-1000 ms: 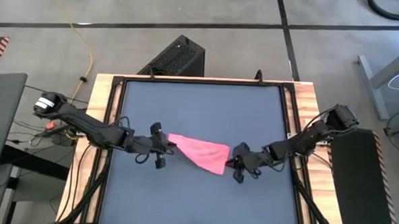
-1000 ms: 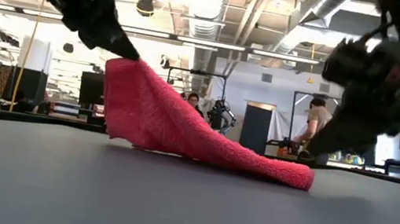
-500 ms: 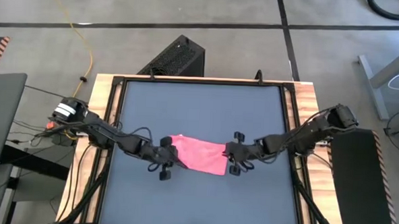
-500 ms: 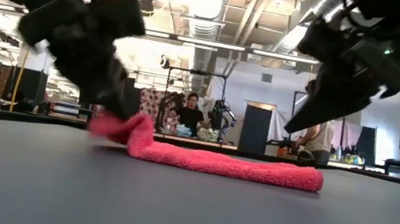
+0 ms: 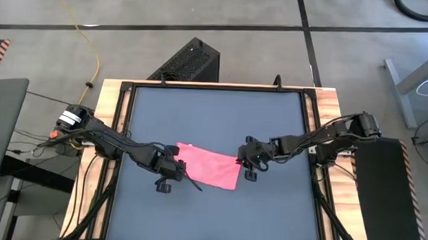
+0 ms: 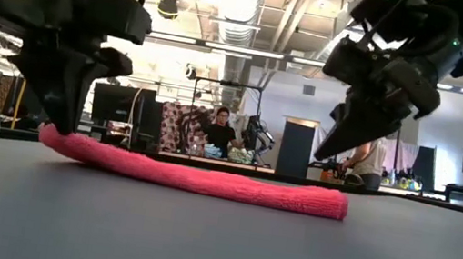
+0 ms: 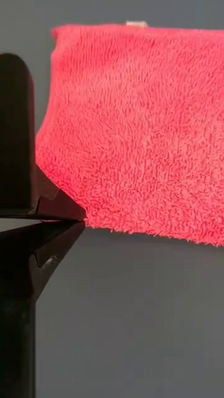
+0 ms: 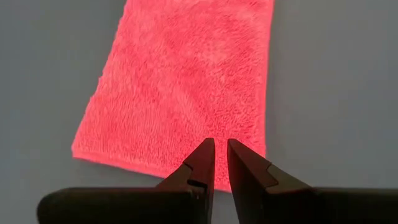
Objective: Roll towel
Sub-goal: Roll the pink microfiber towel
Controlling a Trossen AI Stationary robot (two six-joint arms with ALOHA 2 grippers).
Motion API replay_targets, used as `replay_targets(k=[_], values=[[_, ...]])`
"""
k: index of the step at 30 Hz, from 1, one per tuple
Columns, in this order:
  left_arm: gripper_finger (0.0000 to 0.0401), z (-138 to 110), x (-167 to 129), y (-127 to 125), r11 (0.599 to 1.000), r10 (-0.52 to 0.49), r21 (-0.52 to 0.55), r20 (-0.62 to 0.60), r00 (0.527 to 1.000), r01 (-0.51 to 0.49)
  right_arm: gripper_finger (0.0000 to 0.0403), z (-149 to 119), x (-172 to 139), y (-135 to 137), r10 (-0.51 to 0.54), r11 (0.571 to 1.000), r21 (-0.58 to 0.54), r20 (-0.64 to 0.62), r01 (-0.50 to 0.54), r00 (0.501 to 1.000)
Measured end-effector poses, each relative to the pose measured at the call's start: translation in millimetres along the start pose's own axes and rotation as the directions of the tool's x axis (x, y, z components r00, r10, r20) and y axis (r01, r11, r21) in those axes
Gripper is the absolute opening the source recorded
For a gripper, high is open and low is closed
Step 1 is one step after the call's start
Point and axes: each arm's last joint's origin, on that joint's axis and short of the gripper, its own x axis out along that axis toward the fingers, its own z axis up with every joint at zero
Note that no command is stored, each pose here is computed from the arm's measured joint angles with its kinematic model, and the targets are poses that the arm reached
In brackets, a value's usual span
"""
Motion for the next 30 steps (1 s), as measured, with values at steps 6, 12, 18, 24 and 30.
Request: replay_targets(k=[6, 12, 18, 24, 30], values=[[0.0017, 2, -2, -2, 0.998, -0.056, 0.013, -0.002, 0.998, 0.056, 0.0070, -7, 25, 1, 0.018, 1.000, -0.005, -0.018, -0.018, 1.000], [0.0071, 1, -8, -1, 0.998, -0.058, -0.010, -0.069, 0.996, 0.058, 0.0070, -16, 43, 0, 0.018, 1.000, -0.013, -0.036, -0.019, 0.999], [0.0107, 10, -21, 3, 0.998, 0.030, -0.047, -0.047, 0.998, -0.032, 0.0070, -13, 36, 3, 0.129, 0.992, -0.001, -0.045, -0.129, 0.991], [0.0100, 14, 1, 4, 0.996, 0.061, -0.070, 0.124, 0.990, -0.052, 0.0070, 1, 12, 9, 0.274, 0.962, -0.015, 0.005, -0.274, 0.962], [0.0076, -9, 26, 13, 0.986, 0.066, -0.160, 0.095, 0.993, -0.050, 0.0070, 5, 5, 0, 0.106, 0.991, -0.088, 0.041, -0.102, 0.994]])
